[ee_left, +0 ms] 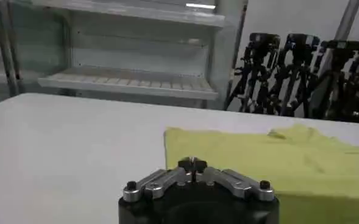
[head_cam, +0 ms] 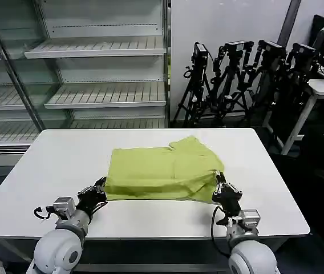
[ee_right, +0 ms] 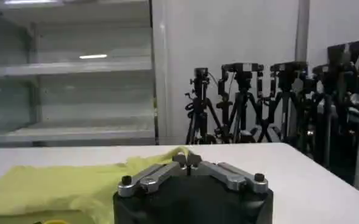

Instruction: Fold and organize the clothes.

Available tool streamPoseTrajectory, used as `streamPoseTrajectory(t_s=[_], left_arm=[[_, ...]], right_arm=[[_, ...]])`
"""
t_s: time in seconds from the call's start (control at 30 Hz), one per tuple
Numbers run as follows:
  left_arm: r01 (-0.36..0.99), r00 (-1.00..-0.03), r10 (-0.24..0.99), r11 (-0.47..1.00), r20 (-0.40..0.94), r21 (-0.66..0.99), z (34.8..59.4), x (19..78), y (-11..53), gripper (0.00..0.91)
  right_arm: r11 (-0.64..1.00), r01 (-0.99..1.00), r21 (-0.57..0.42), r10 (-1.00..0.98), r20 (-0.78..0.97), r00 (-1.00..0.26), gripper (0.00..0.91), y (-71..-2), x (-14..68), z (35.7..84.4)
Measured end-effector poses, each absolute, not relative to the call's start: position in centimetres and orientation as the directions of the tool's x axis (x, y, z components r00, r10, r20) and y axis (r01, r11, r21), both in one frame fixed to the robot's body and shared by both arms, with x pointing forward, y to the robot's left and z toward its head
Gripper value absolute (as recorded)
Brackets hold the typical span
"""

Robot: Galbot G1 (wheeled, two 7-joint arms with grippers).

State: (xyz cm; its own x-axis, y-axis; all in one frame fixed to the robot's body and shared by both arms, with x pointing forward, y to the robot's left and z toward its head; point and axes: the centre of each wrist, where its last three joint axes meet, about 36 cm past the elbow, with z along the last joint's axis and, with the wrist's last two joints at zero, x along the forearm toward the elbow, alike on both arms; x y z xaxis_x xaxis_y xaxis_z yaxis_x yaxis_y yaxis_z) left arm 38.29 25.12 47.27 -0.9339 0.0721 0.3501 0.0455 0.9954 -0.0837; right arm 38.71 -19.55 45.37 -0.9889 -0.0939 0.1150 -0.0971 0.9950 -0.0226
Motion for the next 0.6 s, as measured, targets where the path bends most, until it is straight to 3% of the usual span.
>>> streamPoseTrajectory(t_s=[0.17,0.2,0.23,0.27,0.6], left_arm=[[0.050,-0.930,0.071,0.997,0.362,-0.067,46.6,38.5,24.8,0.020],[0.048,-0.929,0.068,0.997,0.363,-0.064,46.5,38.6,24.8,0.091],[0.046,-0.930,0.065,0.997,0.363,-0.062,46.4,38.7,24.8,0.635],[0.044,-0.930,0.063,0.997,0.363,-0.060,46.4,38.8,24.8,0.907],[0.018,-0.933,0.034,0.999,0.359,-0.048,46.1,38.8,25.2,0.907]], right_arm=[[0.994,-0.098,-0.047,-0.089,0.153,-0.984,0.000,-19.4,39.8,44.2],[0.994,-0.097,-0.051,-0.088,0.159,-0.983,0.121,-19.4,39.9,44.0],[0.994,-0.096,-0.054,-0.086,0.163,-0.983,0.343,-19.3,40.1,43.8],[0.994,-0.095,-0.056,-0.085,0.167,-0.982,0.907,-19.3,40.2,43.7],[0.994,-0.081,-0.068,-0.068,0.177,-0.982,0.907,-19.3,39.7,43.1]])
